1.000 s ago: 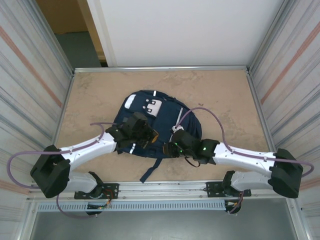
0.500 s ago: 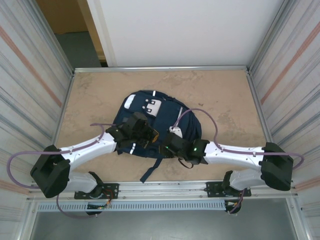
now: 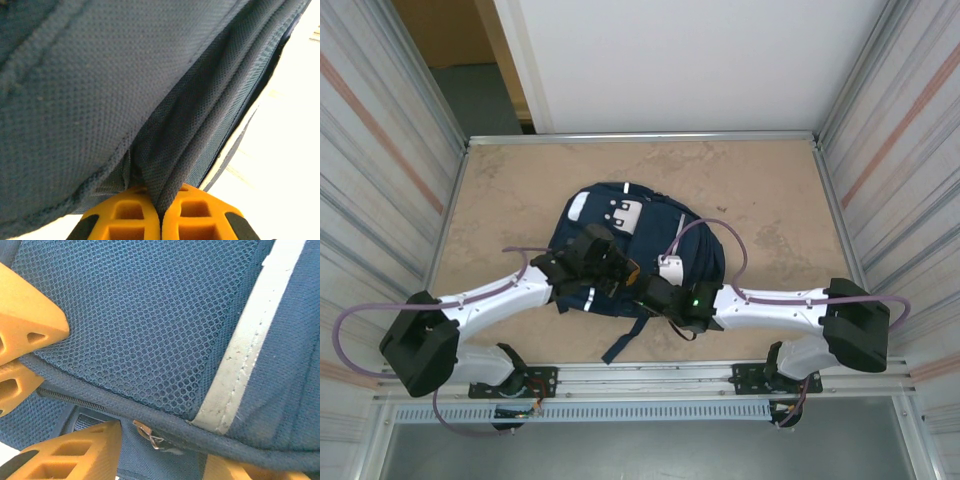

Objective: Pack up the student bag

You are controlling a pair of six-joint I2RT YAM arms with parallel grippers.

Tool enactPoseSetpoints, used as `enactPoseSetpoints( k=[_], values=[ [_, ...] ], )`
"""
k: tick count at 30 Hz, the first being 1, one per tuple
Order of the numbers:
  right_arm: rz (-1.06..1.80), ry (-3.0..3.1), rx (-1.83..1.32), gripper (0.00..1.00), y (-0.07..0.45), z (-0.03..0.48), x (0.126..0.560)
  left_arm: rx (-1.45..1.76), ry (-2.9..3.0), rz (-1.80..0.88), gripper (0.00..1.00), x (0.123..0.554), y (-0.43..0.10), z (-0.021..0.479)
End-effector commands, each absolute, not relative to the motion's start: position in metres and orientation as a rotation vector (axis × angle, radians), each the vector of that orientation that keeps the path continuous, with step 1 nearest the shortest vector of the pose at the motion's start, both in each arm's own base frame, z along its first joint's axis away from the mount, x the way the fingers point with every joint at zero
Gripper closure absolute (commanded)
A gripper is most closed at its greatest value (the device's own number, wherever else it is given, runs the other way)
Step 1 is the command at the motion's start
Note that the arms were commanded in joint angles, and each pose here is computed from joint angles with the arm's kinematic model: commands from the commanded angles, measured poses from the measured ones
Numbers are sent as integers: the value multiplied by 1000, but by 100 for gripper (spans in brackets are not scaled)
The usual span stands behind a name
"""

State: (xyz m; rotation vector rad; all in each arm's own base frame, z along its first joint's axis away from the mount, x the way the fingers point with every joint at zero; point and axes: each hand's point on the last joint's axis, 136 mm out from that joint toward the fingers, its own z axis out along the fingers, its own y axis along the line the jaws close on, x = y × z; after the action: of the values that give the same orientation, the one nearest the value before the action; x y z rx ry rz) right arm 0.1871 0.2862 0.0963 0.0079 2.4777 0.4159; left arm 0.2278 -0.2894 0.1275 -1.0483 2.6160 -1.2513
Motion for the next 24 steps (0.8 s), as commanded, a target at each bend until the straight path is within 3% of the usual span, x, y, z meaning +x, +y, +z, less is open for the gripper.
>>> enactPoseSetpoints(
  k=[1,4,9,13,18,24],
  values=[
    [349,2443,1,60,278,98,197,-986,2584,-1398,100,223,-297,156],
    [444,2444,-39,74,291,99,202,-966,2592,-1406,100,222,-299,156],
    [358,2439,-57,100,281,108,211,-975,2593,-1399,100,220,-295,154],
    [430,2584,-210,100,276,101,202,-1015,2578,-1265,100,228,-266,142],
    [374,2754,-442,100,235,101,191,-1056,2593,-1122,100,235,-231,122],
    [367,2831,-372,100,186,97,211,-959,2635,-1125,100,246,-214,112]
  ],
)
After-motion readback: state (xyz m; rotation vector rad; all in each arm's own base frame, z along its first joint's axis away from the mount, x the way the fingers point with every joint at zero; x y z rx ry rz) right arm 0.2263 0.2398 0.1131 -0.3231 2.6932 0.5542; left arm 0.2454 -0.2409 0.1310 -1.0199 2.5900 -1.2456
